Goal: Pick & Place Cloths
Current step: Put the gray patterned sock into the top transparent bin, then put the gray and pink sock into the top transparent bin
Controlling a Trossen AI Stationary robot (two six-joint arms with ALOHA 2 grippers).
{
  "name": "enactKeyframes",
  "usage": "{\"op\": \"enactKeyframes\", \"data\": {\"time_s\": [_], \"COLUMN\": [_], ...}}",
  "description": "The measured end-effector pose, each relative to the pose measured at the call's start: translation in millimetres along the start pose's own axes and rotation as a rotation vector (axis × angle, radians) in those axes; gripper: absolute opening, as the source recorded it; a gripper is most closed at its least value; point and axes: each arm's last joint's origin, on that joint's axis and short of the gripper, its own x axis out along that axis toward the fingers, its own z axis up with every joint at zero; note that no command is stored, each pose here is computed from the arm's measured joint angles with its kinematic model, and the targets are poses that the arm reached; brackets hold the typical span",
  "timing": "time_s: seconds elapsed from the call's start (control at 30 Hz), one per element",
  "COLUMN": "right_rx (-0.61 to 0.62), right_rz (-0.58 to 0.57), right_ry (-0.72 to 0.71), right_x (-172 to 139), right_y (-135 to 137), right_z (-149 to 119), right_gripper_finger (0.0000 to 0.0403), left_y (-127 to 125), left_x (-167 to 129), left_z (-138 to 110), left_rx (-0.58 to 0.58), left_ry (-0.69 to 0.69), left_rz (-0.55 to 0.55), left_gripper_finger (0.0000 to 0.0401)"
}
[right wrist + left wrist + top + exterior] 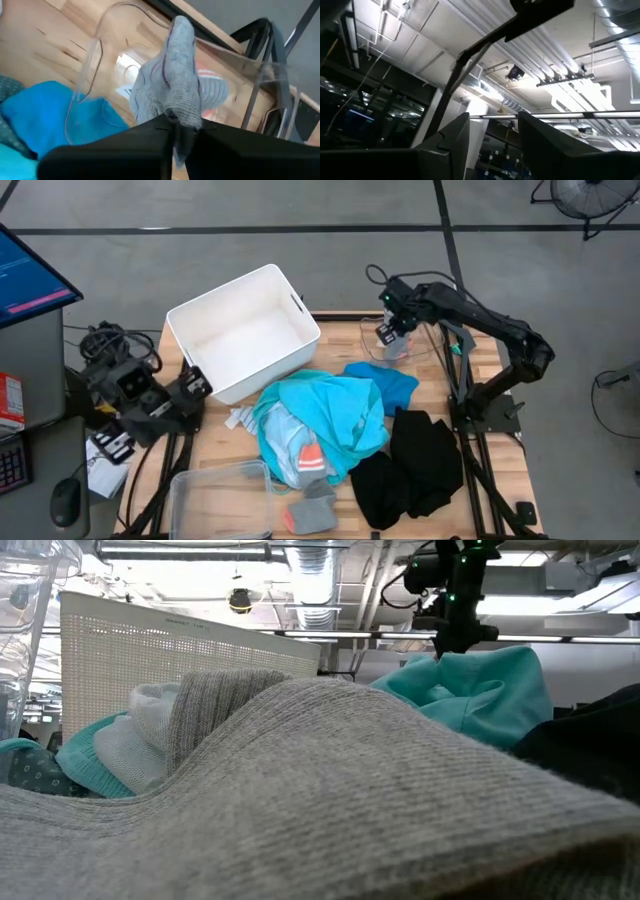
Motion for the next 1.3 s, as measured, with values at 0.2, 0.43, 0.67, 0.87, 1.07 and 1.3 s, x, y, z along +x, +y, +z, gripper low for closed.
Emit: {"op": "enactKeyframes", "data": {"time_s": [0.2, 0.43, 0.67, 0.87, 1.07, 1.3], "right_rx": [-0.009, 0.016, -0.029, -0.157, -0.268, -0.399], "right_rz": [0.000, 0.104, 0.624, 0.940, 1.127, 1.106], "right_ry": [0.048, 0.033, -0.062, -0.159, -0.227, -0.285], "right_x": [7.0, -1.4, -106.8, -203.9, -256.9, -274.6], "right_y": [-0.9, -1.3, 24.9, 45.3, 71.9, 119.7], "right_z": [-5.8, 1.2, -6.1, -62.5, -130.7, -199.6], "right_gripper_finger": [0.0101, 0.0234, 0.0248, 0.0228, 0.0208, 0.0193], "left_y": [-1.2, 4.6, 21.7, 50.8, 93.3, 138.3], "left_x": [-3.3, -5.6, -13.7, -18.0, -15.7, -18.7], "left_z": [3.0, -5.1, -54.4, -105.1, -166.7, -211.2], "left_rx": [0.002, 0.084, 0.271, 0.341, 0.344, 0.219], "left_ry": [0.029, 0.155, 0.517, 0.785, 1.062, 1.269], "left_rz": [-0.009, 0.031, 0.292, 0.462, 0.431, 0.326], "left_gripper_finger": [0.0155, 0.0155, 0.0155, 0.0155, 0.0155, 0.0155]}}
